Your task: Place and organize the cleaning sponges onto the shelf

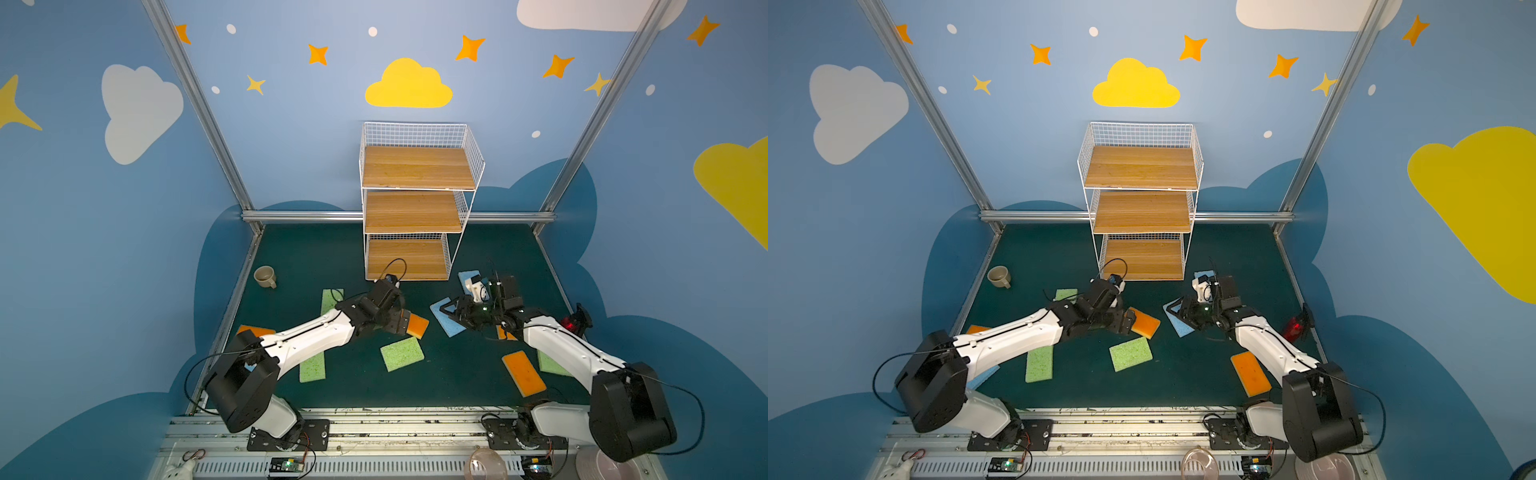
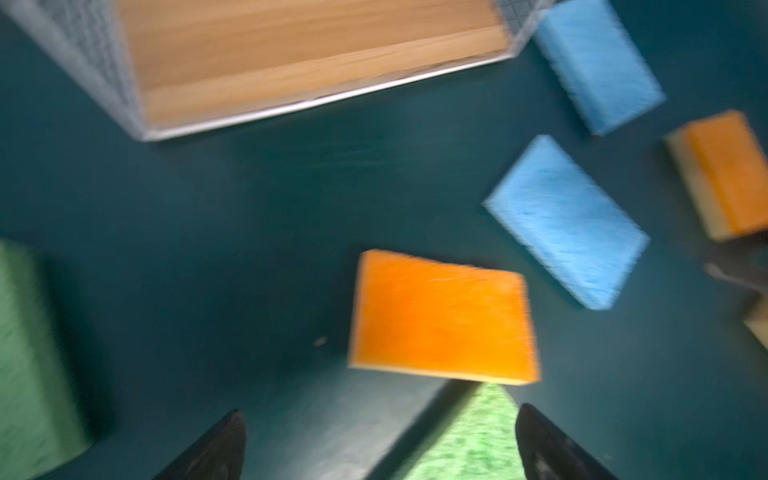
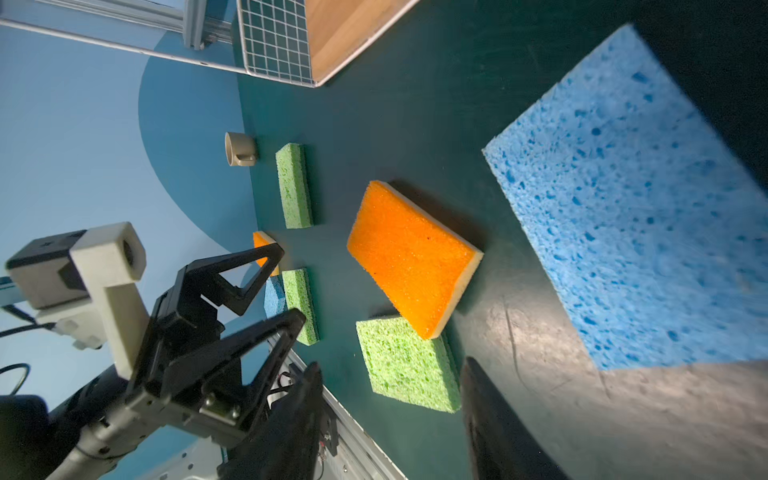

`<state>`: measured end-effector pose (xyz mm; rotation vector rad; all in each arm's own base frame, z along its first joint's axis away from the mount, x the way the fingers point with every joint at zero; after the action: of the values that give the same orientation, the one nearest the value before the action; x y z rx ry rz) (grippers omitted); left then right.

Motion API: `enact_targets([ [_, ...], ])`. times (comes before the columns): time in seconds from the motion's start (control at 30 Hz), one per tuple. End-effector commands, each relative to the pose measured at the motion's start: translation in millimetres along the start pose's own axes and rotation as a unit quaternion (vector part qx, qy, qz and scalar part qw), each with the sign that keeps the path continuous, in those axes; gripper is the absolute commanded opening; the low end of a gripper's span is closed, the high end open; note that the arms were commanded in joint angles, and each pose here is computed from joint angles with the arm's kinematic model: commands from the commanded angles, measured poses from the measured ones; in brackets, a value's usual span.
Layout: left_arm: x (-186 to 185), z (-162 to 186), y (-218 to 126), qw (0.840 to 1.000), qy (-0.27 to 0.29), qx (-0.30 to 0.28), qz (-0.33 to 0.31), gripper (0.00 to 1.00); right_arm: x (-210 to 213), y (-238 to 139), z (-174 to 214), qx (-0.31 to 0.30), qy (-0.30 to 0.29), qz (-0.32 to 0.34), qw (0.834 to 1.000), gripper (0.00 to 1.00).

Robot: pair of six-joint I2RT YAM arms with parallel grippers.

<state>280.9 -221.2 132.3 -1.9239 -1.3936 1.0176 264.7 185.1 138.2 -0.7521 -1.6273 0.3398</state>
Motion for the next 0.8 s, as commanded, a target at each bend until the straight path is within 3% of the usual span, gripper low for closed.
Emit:
enact_targets([
  [0.0,17,-22,-11,0.995,-0.073,-0.064,-0.005,1.00,-8,13,9,0.013,0.056,0.002,0.998,0.56],
  [0.23,31,-22,-18,0.991,-0.091,-0.099,-0.004,1.00,-29,22,15,0.012,0.087,0.033,0.996,0.56],
  [0.4,46,-20,-23,0.985,-0.123,-0.124,0.002,1.00,-33,41,14,0.028,0.106,0.011,0.994,0.38],
  [0.77,60,-13,-25,0.978,-0.153,-0.140,0.017,1.00,-28,64,5,0.039,0.107,0.004,0.993,0.38],
])
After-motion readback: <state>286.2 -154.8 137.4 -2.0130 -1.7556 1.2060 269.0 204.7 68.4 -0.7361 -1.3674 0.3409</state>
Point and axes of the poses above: each gripper's point midway between its finger pads, its own y axis out along the fingers, its own x axis along the line the jaws close on, z = x × y, the point moved 4 cm from there along -y, back along the fingers, and after that the axes turned 6 degrees about -y, right-handed, at the moved point
